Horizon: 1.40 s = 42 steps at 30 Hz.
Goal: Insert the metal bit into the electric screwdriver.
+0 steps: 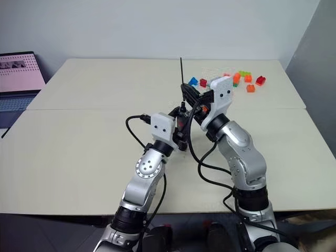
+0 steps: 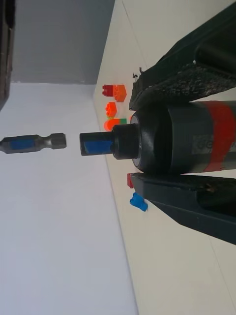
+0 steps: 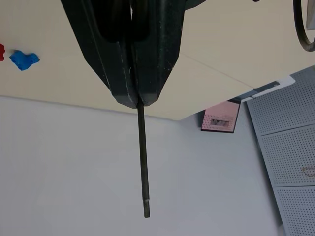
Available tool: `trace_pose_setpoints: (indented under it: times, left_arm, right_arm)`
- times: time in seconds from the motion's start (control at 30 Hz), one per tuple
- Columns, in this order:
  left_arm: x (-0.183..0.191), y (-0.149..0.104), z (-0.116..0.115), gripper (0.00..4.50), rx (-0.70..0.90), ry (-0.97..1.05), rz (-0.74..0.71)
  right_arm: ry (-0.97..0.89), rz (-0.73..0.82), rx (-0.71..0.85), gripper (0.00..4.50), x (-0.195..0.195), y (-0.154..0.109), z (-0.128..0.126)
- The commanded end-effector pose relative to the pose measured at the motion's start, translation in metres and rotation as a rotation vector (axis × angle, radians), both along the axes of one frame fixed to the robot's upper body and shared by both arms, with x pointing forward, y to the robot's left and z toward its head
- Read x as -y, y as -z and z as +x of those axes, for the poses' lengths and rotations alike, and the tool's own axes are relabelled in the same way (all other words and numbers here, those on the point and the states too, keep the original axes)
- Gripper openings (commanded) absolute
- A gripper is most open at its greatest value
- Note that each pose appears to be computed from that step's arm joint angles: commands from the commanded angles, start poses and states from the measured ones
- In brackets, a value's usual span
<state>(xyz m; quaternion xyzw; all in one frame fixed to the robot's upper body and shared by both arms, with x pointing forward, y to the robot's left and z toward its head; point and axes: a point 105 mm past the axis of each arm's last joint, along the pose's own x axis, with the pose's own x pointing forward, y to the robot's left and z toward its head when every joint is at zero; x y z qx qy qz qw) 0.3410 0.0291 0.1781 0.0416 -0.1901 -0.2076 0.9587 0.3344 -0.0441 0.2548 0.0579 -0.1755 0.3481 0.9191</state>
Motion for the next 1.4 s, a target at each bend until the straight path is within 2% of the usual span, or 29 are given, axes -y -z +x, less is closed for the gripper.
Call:
trace_pose_setpoints:
  times: [0.03,0.83,1.13,1.4]
  left_arm:
    - [-0.001,-0.008,0.0,1.64,0.032,-0.014,-0.006]
    - [0.001,-0.005,-0.001,1.64,0.015,0.01,-0.001]
    - [-0.001,-0.008,-0.002,1.64,0.015,0.015,-0.018]
    - [-0.001,-0.006,-0.006,1.64,0.01,0.049,-0.012]
  right_arm:
    - [-0.011,0.014,0.05,0.0,0.001,-0.009,-0.005]
    - [-0.056,-0.035,0.009,0.0,-0.003,0.01,-0.001]
    - [-0.093,-0.053,-0.054,0.0,0.005,0.019,0.002]
    - [-0.131,-0.075,-0.084,0.0,0.012,0.013,0.006]
